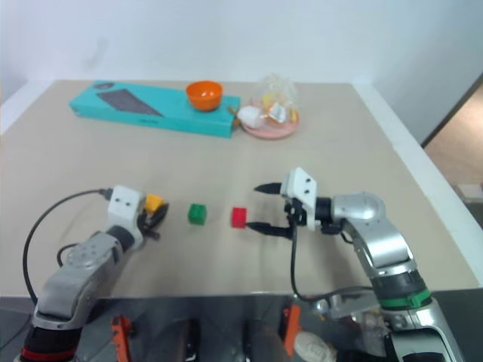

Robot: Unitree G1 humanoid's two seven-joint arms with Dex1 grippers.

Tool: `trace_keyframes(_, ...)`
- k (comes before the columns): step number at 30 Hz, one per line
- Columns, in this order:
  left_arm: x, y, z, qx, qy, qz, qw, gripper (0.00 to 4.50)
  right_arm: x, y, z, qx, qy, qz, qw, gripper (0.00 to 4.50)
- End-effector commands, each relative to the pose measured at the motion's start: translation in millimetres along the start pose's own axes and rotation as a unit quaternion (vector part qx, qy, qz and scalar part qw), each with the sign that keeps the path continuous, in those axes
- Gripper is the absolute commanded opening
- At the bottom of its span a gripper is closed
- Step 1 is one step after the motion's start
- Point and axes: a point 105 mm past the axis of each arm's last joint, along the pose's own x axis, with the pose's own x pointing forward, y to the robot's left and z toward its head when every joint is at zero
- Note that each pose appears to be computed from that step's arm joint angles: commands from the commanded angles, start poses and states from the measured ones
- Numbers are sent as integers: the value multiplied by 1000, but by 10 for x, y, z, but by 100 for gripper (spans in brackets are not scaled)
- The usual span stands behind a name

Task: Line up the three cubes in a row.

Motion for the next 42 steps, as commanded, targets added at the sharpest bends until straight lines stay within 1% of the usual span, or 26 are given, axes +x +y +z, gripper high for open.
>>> trace_keyframes(1, 19, -11, 122, 13, -21, 6, 1000, 137, -78, -37, 153, -27, -13, -13, 999, 450)
trace_keyframes(5, 6, -41, 71, 16, -11, 5, 1000, 137, -96, -39, 153, -26, -11, -14, 999, 450)
trace_keyframes(11, -15, 2, -20, 4, 3, 19, 1000, 137, -117, -47, 147, -24, -8, -17, 1000, 450)
trace_keyframes(21, 85, 59, -19, 5, 4, 20, 1000, 137, -110, -76, 161, -27, -8, -19, 999, 450)
trace_keyframes(29, 104, -5, -58, -5, 12, 11, 1000, 137, -116, -68, 148, -26, -7, -22, 999, 450)
trace_keyframes(31, 105, -12, -73, -4, 16, 9, 1000, 243, -113, -68, 146, -25, -7, -22, 999, 450)
trace_keyframes(33, 107, -9, -75, -4, 17, 8, 1000, 304, -111, -68, 146, -24, -8, -23, 999, 450)
trace_keyframes(37, 89, 37, -11, 0, 7, 5, 1000, 446, -102, -61, 153, -17, -14, -22, 1000, 450)
trace_keyframes(41, 0, 92, 135, -7, -16, -25, 1000, 446, -97, -51, 195, -8, -28, -23, 999, 450)
trace_keyframes(42, -36, 168, 211, -6, -32, -21, 999, 446, -100, -55, 222, -4, -35, -25, 999, 450)
